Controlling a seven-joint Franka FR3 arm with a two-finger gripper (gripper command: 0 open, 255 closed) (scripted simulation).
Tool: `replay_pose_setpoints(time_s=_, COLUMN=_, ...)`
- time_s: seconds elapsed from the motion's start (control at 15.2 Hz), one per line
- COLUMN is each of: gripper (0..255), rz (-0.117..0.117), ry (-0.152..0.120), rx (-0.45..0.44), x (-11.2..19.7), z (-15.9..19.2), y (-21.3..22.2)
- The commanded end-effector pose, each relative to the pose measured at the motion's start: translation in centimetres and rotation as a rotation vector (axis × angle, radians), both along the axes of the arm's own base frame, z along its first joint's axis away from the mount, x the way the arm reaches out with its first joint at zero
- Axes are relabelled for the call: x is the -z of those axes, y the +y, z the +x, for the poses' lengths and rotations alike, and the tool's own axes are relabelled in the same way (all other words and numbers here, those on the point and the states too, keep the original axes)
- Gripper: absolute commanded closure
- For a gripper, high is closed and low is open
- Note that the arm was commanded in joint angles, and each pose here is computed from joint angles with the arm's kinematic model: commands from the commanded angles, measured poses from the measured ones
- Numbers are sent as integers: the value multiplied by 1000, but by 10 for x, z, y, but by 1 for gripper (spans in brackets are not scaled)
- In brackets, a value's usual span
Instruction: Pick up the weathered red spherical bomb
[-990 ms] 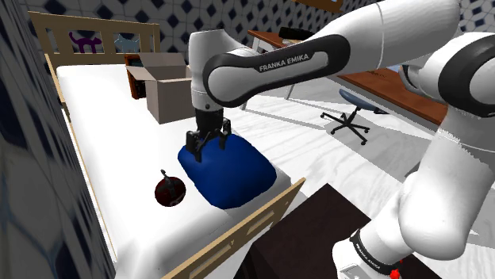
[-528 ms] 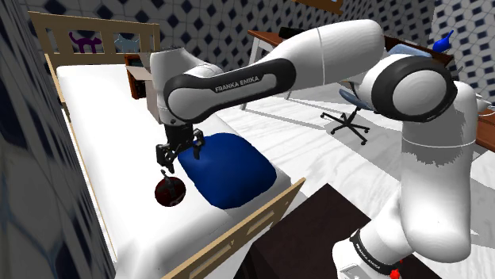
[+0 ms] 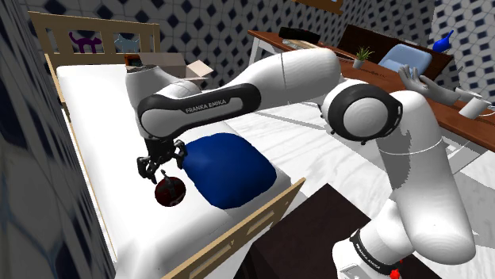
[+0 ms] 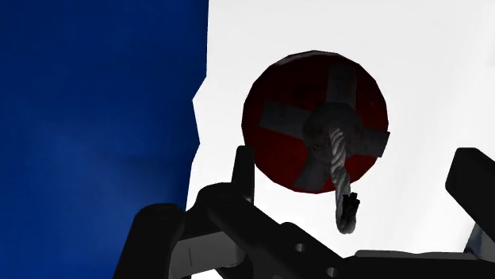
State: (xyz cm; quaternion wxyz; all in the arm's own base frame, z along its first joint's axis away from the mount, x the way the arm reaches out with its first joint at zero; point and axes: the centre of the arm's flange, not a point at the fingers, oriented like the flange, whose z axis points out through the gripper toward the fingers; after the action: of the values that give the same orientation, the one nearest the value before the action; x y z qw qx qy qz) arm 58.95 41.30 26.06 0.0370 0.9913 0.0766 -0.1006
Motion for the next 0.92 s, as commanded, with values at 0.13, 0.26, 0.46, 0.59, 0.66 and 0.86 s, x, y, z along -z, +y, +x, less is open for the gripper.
replay_pose_setpoints(time_s=0.13, gripper=0, rz=0, ry=-1, rx=0, x=20, z=1, y=0)
replay_pose_setpoints(time_s=0.26, gripper=0, rz=0, ry=-1, rx=0, x=23, z=1, y=0)
replay_pose_setpoints(time_s=0.46, gripper=255, rz=0, ry=-1, rx=0, x=23, z=1, y=1)
replay_pose_setpoints(time_s=0.59, gripper=255, rz=0, ry=-1, rx=0, x=23, z=1, y=1)
replay_pose_setpoints(time_s=0.66, gripper=255, rz=0, ry=-1, rx=0, x=23, z=1, y=1)
replay_pose_setpoints(time_s=0.86, gripper=255, rz=0, ry=-1, rx=0, x=23, z=1, y=1)
